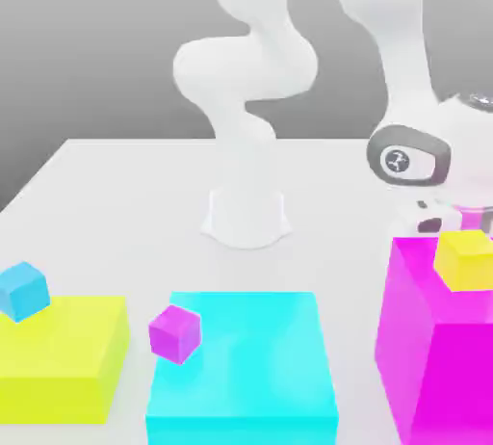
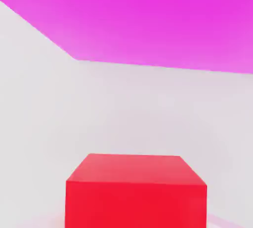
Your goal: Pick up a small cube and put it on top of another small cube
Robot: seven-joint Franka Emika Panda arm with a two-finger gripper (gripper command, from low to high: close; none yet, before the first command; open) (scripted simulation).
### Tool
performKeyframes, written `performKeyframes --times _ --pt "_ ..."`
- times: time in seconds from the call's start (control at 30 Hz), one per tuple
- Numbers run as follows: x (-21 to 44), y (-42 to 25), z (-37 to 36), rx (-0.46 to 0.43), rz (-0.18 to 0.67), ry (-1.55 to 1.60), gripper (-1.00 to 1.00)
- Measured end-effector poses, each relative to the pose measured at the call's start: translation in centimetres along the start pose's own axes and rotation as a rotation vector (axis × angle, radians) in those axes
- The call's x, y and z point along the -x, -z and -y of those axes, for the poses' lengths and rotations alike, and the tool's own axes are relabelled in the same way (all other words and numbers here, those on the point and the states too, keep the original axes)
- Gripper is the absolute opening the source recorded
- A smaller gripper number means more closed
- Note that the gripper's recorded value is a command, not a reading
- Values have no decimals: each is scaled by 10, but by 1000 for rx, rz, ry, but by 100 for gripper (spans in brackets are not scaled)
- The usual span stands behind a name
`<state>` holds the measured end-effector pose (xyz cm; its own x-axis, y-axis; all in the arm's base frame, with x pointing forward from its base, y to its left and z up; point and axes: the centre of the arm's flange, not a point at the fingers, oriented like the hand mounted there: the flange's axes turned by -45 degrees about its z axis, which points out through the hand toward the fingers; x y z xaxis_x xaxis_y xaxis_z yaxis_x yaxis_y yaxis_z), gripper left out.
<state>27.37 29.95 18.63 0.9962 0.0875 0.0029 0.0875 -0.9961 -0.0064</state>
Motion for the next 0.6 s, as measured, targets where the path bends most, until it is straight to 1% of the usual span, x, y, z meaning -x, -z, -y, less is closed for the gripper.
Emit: performKeyframes --times 0.07,0.17,0.33,0.6 --pt "-2 2 -7 21 9 36 -100" --pt "12 2 12 -2 33 172 -100" --pt "39 3 52 -67 66 410 -100" --pt "27 26 102 -201 28 619 -100"
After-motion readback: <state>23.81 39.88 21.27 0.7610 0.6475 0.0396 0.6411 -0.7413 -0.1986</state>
